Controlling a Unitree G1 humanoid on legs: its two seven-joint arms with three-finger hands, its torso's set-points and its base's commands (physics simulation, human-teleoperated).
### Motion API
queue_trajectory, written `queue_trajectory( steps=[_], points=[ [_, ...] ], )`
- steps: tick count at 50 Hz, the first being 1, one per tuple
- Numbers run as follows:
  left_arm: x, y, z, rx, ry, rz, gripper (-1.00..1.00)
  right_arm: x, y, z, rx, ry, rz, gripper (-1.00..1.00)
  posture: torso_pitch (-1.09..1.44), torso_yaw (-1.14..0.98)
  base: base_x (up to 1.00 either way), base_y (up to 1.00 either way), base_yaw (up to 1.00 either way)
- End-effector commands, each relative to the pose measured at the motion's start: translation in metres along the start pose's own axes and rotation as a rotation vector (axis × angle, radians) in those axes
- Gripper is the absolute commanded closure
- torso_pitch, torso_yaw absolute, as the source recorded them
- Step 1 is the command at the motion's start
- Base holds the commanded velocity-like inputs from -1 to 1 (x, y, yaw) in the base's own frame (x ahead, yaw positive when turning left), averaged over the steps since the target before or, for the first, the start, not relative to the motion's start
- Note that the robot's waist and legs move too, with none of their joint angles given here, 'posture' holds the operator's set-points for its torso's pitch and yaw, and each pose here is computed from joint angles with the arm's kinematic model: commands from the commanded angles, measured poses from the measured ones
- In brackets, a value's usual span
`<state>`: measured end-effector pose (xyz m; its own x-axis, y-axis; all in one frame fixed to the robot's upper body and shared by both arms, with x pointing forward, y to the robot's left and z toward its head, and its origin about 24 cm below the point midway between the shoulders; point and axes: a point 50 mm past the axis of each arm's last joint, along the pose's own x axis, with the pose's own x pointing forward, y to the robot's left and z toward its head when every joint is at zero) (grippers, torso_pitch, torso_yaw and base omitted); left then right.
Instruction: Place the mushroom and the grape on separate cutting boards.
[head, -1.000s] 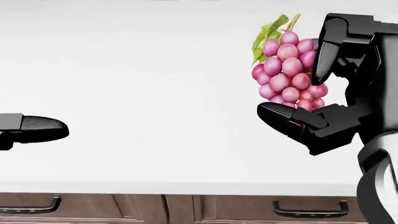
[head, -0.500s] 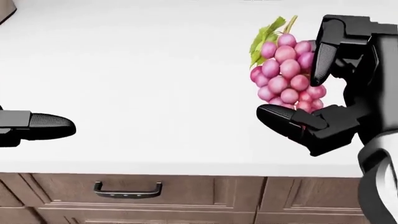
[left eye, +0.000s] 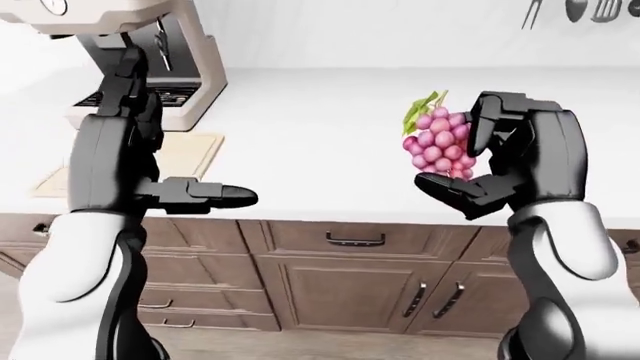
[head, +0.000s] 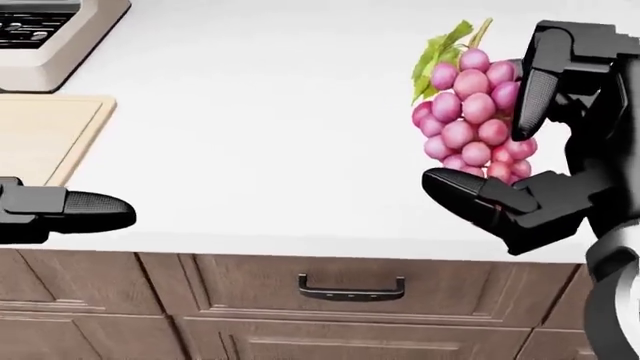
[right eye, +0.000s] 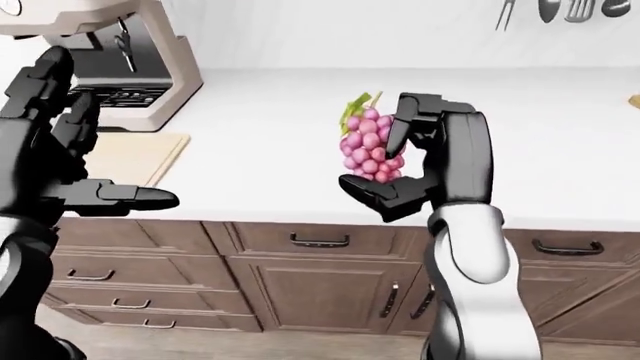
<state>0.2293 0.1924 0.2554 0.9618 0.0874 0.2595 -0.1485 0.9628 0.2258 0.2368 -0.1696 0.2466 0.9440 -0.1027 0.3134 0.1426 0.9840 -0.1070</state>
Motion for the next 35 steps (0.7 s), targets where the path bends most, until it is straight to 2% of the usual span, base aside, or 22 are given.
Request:
queue_trajectory(
  steps=[1, 21, 35],
  points=[
    [0.0000, 0.0038, 0.0086, 0.014, -0.054, 0.025, -1.00, -0.0013, -0.0017, 0.0146, 0.010, -0.092, -0.021, 1.00, 0.00, -0.09, 0.09, 0.66, 0.00],
    [-0.0006, 0.0045, 0.0114, 0.019, -0.057, 0.021, -1.00, -0.0007, -0.0027, 0.0172, 0.008, -0.101, -0.022, 1.00, 0.00, -0.09, 0.07, 0.60, 0.00],
    [-0.0031, 0.0053, 0.0080, 0.018, -0.052, 0.025, -1.00, -0.0017, -0.0018, 0.0144, 0.006, -0.093, -0.020, 1.00, 0.00, -0.09, 0.08, 0.20, 0.00]
  ],
)
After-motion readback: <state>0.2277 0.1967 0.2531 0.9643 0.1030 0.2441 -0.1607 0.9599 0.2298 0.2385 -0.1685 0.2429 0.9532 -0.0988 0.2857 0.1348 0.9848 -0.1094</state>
